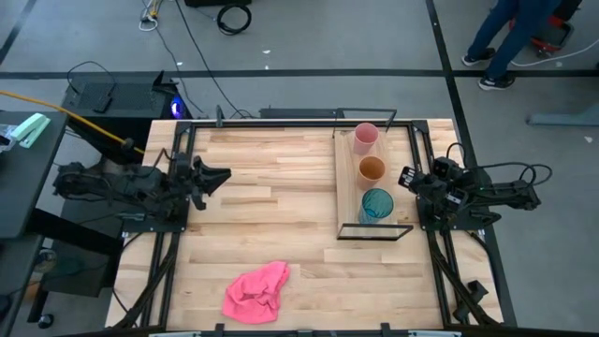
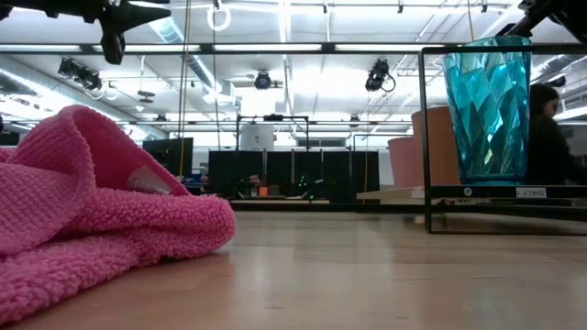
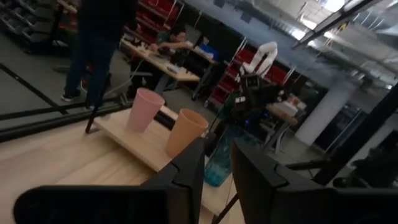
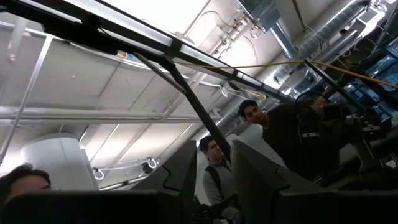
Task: Stack small to large cups/mugs on shelf
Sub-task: Return to Home Position
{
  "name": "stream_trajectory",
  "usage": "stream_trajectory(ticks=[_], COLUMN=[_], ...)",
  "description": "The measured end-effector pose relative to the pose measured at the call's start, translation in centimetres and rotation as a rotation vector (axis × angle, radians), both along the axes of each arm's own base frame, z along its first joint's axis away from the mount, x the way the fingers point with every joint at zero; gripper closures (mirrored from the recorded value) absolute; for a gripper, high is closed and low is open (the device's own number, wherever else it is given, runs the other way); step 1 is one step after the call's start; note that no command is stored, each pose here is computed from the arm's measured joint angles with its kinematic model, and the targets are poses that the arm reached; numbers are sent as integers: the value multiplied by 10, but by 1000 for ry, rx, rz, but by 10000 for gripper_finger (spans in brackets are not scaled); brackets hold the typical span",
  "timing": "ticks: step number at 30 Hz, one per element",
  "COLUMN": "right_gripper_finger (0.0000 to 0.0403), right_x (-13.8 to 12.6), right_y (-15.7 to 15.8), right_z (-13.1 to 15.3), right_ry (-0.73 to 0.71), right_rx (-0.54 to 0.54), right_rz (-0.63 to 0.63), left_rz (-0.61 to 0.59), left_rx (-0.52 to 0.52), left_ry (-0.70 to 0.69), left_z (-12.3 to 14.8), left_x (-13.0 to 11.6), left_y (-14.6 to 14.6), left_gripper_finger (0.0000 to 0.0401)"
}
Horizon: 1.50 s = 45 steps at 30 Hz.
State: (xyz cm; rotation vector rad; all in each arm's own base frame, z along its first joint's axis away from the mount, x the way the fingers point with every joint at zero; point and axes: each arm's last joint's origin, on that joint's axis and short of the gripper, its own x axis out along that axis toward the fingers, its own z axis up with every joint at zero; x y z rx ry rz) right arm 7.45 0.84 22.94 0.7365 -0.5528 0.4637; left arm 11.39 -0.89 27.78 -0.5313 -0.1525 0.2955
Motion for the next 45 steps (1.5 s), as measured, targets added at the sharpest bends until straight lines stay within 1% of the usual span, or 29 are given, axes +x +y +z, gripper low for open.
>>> stream_trajectory(ticks=[5,11,14,18,25,29,32,34,37,40,45], right_gripper_finger=[295,295,295,295,295,295,295,295,295,295,295], right_x=[0,0,0,0,0,0,0,0,0,2,10], right_y=[0,0,0,0,0,0,0,0,0,1,2], right_z=[0,0,0,0,0,0,0,0,0,-3,-16], right_ry=[0,0,0,0,-2,-3,-2,0,5,39,183], right_rx=[-2,-2,-4,-4,-12,-17,-12,-5,-5,-27,-96], right_rz=[2,7,6,6,0,-4,-1,5,5,11,-12], left_rz=[7,18,15,22,19,22,15,2,-6,-18,-41], left_rx=[13,42,47,26,10,21,48,59,55,52,78], left_ry=[-41,-125,-94,-61,-38,-96,-211,-261,-224,-212,-134], left_z=[5,13,9,5,3,-17,-27,-30,-45,-52,-60], left_x=[-8,-26,-27,-26,-20,-11,-13,-15,-14,-13,-11], left_y=[2,6,6,6,5,3,3,3,2,2,1], left_gripper_finger=[318,310,311,316,314,310,312,315,318,317,310])
